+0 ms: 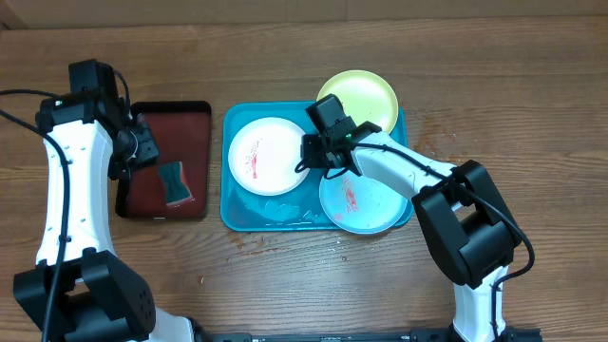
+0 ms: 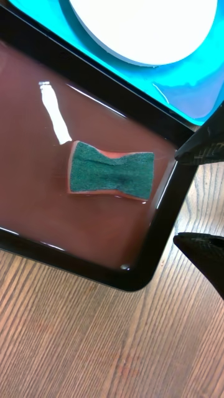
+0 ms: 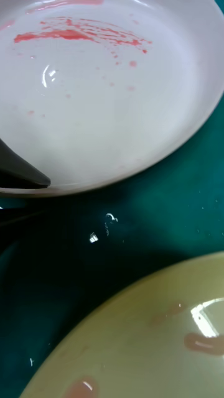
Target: Clean dirty plates on tray and stack at the side
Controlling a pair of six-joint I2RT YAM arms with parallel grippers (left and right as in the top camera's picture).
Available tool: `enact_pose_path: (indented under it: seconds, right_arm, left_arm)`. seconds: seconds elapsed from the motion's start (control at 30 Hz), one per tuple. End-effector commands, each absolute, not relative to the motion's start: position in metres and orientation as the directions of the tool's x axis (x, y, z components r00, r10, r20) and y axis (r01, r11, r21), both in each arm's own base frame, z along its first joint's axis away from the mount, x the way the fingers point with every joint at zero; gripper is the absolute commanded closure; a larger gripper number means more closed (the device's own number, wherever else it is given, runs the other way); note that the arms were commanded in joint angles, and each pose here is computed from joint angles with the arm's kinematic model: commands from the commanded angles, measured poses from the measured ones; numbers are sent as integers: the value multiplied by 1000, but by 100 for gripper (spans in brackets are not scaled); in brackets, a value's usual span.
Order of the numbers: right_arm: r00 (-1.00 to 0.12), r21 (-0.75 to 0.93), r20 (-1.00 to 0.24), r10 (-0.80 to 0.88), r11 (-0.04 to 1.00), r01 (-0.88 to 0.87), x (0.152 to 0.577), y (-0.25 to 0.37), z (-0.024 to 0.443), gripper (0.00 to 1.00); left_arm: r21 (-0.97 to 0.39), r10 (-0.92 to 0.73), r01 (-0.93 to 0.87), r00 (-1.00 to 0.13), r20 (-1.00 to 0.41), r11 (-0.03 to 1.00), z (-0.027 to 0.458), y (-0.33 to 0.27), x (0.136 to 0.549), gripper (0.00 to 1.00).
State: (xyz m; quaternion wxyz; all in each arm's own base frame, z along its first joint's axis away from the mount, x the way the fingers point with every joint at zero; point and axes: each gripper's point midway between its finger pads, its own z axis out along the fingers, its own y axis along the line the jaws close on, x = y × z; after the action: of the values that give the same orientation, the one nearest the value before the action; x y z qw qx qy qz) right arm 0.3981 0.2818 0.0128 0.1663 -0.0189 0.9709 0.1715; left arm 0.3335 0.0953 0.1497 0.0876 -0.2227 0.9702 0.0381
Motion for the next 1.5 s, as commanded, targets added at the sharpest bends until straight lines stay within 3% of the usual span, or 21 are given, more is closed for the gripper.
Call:
enact_pose_path:
  seconds: [0.0, 0.1, 0.3, 0.47, 0.7, 0.83, 1.13, 1.3, 1.47]
  right_arm:
    - [-936, 326, -351, 33, 941, -89, 407, 285, 16, 90]
    - [-942, 328, -330, 54, 943, -60, 405, 285, 8, 96]
    - [-946, 324, -319, 55, 944, -54, 404, 284, 4, 96]
    - [-949, 322, -311, 53, 945, -53, 402, 283, 3, 96]
    - [-949, 322, -312, 52, 945, -54, 402, 283, 3, 96]
    - [-948, 321, -314, 50, 945, -57, 402, 283, 3, 96]
    - [-948, 321, -314, 50, 945, -57, 402, 283, 3, 96]
    - [-948, 321, -314, 50, 945, -57, 402, 283, 3, 96]
    - [-948, 321, -314, 50, 945, -57, 402, 283, 3, 96]
  left_arm:
    - [50, -408, -423, -895, -182, 905, 147, 95, 333, 62]
    - [50, -408, -423, -895, -181, 905, 147, 95, 333, 61]
    - [50, -407, -422, -895, -183, 905, 143, 96, 337, 66]
    - [39, -331, -335, -939, -93, 941, 111, 91, 343, 62]
    - [-94, -259, -259, -966, 17, 961, 58, 69, 357, 81]
    - [-103, -253, -258, -966, 59, 961, 43, 67, 356, 83]
    - [-95, -252, -262, -962, 108, 960, 30, 66, 349, 76]
    - [-83, -252, -263, -960, 120, 961, 31, 68, 345, 66]
    - [-82, -250, -263, -957, 145, 961, 25, 65, 337, 66]
